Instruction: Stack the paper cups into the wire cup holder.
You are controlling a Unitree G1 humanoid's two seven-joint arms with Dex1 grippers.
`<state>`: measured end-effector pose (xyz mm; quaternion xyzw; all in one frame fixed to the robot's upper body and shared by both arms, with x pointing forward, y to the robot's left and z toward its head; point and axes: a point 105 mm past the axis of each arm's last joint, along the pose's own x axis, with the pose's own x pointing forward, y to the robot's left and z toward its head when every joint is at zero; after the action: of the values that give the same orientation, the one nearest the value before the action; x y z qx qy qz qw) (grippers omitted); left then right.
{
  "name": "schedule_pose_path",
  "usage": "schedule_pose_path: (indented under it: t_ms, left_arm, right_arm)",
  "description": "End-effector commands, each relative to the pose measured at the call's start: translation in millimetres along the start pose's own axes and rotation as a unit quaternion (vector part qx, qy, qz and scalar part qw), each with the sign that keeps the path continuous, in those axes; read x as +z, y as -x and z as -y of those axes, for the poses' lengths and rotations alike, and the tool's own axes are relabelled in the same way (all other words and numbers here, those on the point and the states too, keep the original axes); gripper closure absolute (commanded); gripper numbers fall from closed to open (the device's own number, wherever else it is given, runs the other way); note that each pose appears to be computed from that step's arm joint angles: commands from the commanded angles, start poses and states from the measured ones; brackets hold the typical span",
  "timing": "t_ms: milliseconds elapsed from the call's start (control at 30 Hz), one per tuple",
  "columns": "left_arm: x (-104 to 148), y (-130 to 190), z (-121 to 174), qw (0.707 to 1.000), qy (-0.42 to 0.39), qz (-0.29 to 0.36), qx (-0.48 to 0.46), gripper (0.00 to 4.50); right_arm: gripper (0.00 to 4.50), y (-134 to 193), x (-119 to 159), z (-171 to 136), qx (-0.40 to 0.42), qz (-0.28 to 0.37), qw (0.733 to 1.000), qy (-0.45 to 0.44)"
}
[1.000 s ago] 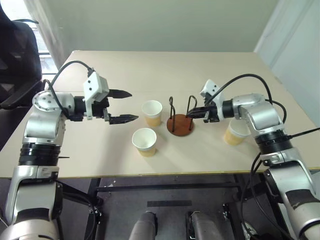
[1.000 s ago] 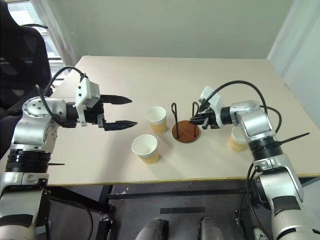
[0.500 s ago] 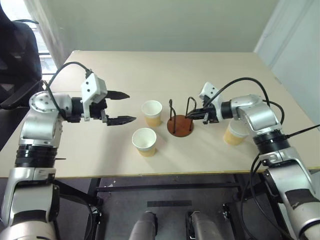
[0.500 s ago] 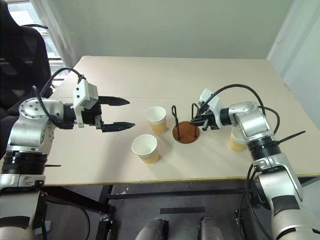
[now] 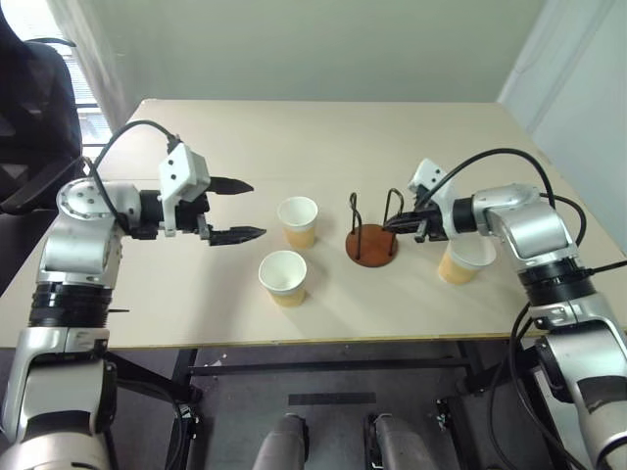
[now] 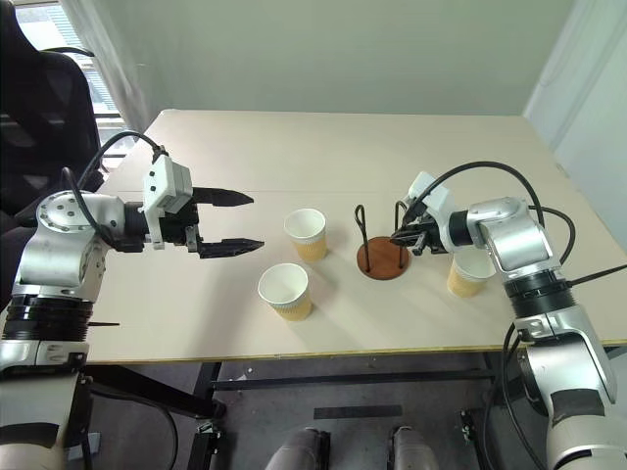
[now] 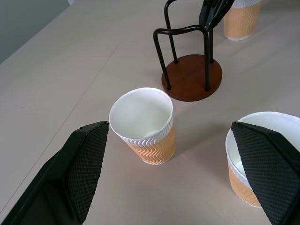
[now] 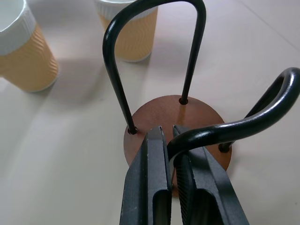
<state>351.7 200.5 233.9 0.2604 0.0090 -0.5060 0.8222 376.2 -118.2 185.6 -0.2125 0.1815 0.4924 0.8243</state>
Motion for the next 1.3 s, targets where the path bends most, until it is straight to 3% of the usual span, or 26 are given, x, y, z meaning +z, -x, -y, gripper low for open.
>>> schedule_pose_path:
  t_ms: [33, 733, 767, 833, 1033, 1200, 1300]
  left_arm:
    - [13.5, 2.4, -5.7, 1.0, -0.026, 0.012, 0.007, 0.0]
    - [12.0, 5.6, -6.8, 0.999, -0.027, 0.009, 0.022, 0.0]
    - [11.9, 5.6, -6.9, 0.999, -0.028, 0.009, 0.023, 0.0]
    - [11.5, 4.6, -7.1, 0.999, -0.027, 0.009, 0.024, 0.0]
    - [12.1, 2.4, -7.0, 0.999, -0.026, 0.011, 0.023, 0.0]
    - [12.5, 0.9, -6.9, 0.999, -0.026, 0.013, 0.022, 0.0]
    - [12.2, -3.2, -5.6, 0.999, -0.022, 0.018, 0.017, 0.0]
  right_arm:
    - [4.47, 5.5, 9.8, -8.6, 0.008, 0.017, 1.0, 0.008]
    - [4.47, -9.4, 2.9, -15.8, 0.015, 0.004, 1.0, 0.013]
    - [3.93, -9.5, 2.0, -15.6, 0.014, 0.002, 1.0, 0.015]
    - [3.43, -8.8, 0.5, -13.3, 0.009, -0.001, 1.0, 0.013]
    - [1.3, -4.2, -1.4, -6.7, -0.006, -0.004, 1.0, 0.009]
    - [1.3, 1.8, 1.8, 0.1, -0.02, 0.002, 1.0, 0.006]
    - [1.3, 26.0, 7.6, 12.0, -0.041, 0.001, 0.999, 0.017]
